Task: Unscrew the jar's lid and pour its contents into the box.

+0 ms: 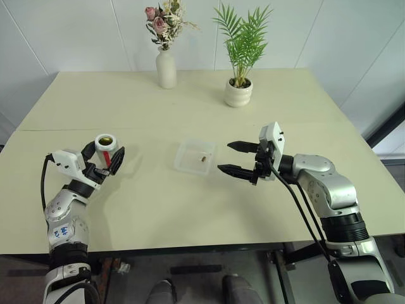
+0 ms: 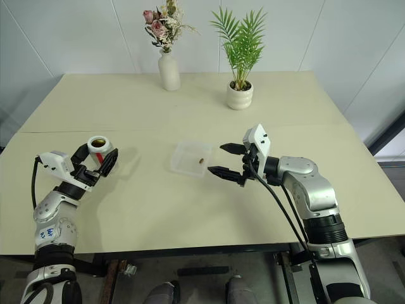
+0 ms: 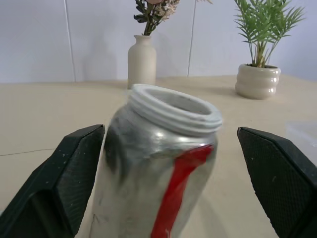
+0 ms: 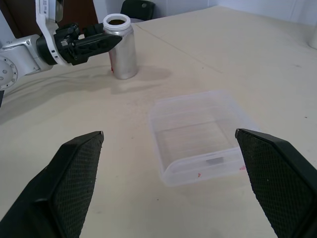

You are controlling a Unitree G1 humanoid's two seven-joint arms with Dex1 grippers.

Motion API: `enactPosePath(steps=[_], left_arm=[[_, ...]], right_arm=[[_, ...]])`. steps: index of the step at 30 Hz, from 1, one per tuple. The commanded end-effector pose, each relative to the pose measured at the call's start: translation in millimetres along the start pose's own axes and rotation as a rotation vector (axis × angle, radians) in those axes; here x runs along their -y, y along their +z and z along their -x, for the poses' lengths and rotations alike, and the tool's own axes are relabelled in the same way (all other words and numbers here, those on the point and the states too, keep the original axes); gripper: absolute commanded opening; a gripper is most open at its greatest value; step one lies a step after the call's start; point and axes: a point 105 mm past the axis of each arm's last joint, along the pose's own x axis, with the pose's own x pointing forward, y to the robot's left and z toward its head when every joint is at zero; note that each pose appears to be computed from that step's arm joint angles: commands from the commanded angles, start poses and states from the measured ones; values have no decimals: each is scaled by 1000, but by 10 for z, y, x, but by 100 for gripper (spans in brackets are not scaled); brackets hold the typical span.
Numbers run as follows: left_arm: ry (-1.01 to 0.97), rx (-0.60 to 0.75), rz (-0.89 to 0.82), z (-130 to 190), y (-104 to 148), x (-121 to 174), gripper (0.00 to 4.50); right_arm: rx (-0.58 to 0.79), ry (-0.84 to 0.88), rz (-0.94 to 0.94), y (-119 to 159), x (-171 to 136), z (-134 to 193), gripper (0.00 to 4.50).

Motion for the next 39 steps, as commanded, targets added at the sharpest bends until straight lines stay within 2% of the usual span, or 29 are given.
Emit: enactPosePath(steps=[1, 4, 8, 13, 17, 21, 25, 30, 36, 39], left_arm=[[-35, 48, -54, 75, 222, -17, 449], [-43, 64, -88, 144, 327, -37, 449], [-49, 239, -125, 220, 772, -64, 449], [-97, 243, -217, 248, 1088, -60, 449], [-245, 231, -218, 188, 1239, 148, 449], [-533, 110, -202, 160, 1117, 588, 449], [-731, -12, -161, 234, 950, 816, 449], [-868, -124, -139, 377, 769, 900, 449], [-879, -211, -133, 505, 612, 790, 449], [-892, -232, -150, 566, 584, 803, 449]], right_arm=[[31, 20, 47, 145, -32, 2, 450], [31, 24, 45, 136, -36, 4, 450], [39, 29, 43, 141, -42, 14, 450], [45, 32, 46, 147, -39, 66, 450], [46, 27, 69, 175, -23, 147, 450], [42, 18, 105, 251, -37, 302, 450], [30, 14, 133, 314, -115, 519, 450], [-27, 11, 194, 281, -285, 728, 450], [-78, 65, 207, 192, -582, 815, 450], [-70, 57, 196, 192, -600, 824, 450]])
